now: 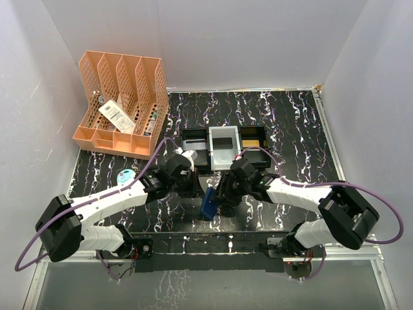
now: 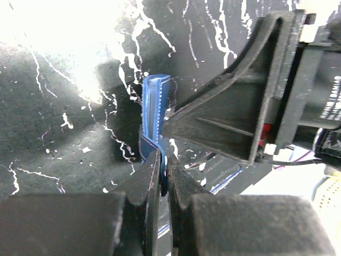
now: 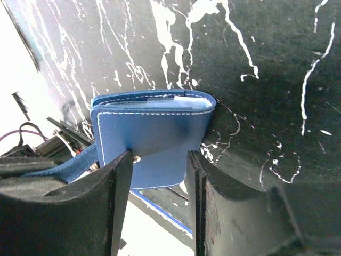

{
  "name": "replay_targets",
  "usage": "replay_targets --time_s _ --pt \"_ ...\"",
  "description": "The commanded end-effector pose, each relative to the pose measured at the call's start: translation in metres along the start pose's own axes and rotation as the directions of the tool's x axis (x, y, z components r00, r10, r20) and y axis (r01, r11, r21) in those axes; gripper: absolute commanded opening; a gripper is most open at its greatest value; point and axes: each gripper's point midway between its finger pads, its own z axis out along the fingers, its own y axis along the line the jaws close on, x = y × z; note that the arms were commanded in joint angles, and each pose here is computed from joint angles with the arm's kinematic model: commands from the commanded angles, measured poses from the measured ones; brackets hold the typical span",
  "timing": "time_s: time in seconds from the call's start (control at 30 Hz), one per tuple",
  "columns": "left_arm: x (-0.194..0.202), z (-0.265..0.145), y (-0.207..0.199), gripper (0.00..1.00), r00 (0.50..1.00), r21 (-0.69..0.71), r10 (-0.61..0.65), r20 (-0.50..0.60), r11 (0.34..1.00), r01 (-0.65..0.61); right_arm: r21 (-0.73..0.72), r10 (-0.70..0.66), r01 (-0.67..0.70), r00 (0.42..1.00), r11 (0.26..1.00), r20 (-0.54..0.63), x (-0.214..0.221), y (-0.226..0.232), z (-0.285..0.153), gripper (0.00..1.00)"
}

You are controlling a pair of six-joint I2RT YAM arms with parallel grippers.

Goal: Take the credit cards out of the card holder

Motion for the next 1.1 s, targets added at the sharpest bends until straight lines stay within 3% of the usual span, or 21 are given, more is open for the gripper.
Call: replay_targets --time_s 0.0,0.4,0.63,0.93,1.07 --pt "-0.027 -0.022 -0.042 0.00 0.997 0.131 -0.005 0.078 0.991 -0.005 -0.077 -0.012 0.016 0.999 0.997 0.049 -0.014 0.023 -0.001 0.42" --pt "-0.027 -0.019 -0.044 0.00 0.997 0.139 -0.010 0.074 0.990 -0.001 -0.059 0.019 -0.014 0.996 0.998 0.090 -0.031 0.005 -0.009 0.44" --pt "-0.026 -0.018 -0.038 0.00 0.996 0.114 -0.024 0.085 0.993 0.015 -0.026 0.061 -0.057 0.980 0.998 0.190 -0.050 -0.009 -0.028 0.48" --pt "-0.012 -0.019 0.018 0.00 0.995 -0.131 -0.050 0.087 0.990 0.061 -0.087 0.059 -0.035 0.955 0.996 0.290 -0.066 0.005 -0.052 0.58" --pt "0.004 -0.023 0.039 0.00 0.990 -0.167 -0.102 0.096 0.979 0.117 -0.172 0.139 -0.086 0.934 0.981 0.328 -0.071 0.016 -0.061 0.73"
